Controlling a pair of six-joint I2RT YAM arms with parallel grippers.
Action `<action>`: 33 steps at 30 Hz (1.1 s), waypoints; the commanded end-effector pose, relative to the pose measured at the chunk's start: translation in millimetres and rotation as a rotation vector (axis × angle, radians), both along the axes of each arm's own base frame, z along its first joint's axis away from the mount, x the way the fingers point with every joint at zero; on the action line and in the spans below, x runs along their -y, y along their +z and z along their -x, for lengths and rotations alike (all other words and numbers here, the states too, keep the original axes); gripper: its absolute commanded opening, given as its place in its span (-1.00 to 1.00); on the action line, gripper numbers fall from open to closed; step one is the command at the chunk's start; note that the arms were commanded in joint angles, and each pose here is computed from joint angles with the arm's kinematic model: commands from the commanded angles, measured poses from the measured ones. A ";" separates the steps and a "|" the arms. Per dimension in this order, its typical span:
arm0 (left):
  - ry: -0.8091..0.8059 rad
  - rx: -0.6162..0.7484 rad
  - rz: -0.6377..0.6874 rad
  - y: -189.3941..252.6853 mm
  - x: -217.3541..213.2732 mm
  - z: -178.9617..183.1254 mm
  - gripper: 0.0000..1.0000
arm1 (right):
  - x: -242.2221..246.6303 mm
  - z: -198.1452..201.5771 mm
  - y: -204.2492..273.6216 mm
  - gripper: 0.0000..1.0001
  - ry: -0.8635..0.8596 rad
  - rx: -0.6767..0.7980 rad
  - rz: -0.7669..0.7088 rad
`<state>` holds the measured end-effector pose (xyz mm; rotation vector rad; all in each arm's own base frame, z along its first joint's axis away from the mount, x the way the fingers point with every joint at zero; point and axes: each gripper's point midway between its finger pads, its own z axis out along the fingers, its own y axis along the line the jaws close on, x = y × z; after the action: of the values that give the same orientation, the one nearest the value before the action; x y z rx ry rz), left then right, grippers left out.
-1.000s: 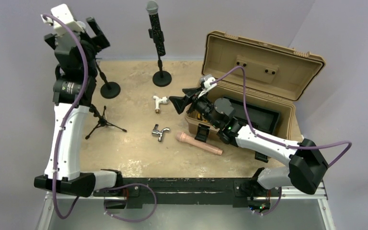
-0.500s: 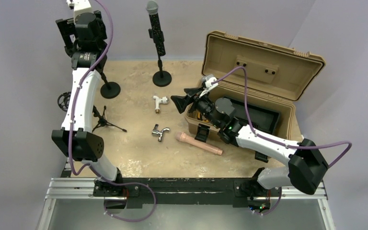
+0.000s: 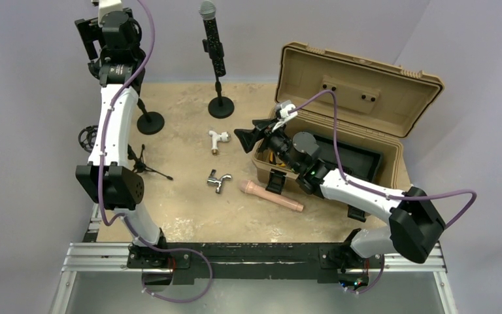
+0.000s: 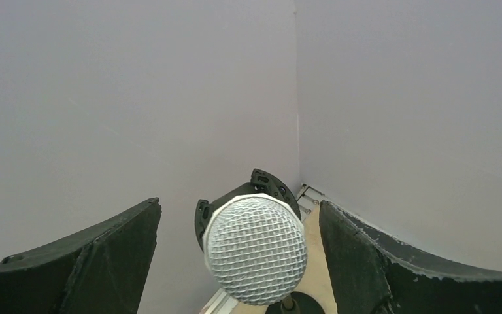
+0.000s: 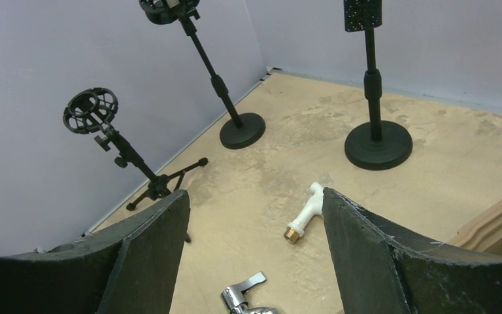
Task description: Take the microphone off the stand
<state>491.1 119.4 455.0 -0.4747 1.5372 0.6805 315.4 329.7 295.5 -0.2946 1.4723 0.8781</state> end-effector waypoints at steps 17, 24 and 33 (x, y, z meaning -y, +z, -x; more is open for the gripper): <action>0.081 0.029 -0.068 5.0 -23.4 0.8 -0.08 | 5.5 -8.8 8.2 0.46 -0.002 0.018 -0.041; 0.054 0.058 -0.091 27.1 -20.0 7.5 -0.55 | 4.6 -8.0 8.1 0.46 0.008 0.017 -0.042; 0.038 0.103 -0.122 60.9 -13.3 17.6 -0.83 | 5.8 -5.9 10.9 0.46 0.012 0.021 -0.049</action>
<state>500.3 135.8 443.6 -0.4268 1.5443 0.7861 322.7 325.4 291.8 -0.2839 1.4839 0.8907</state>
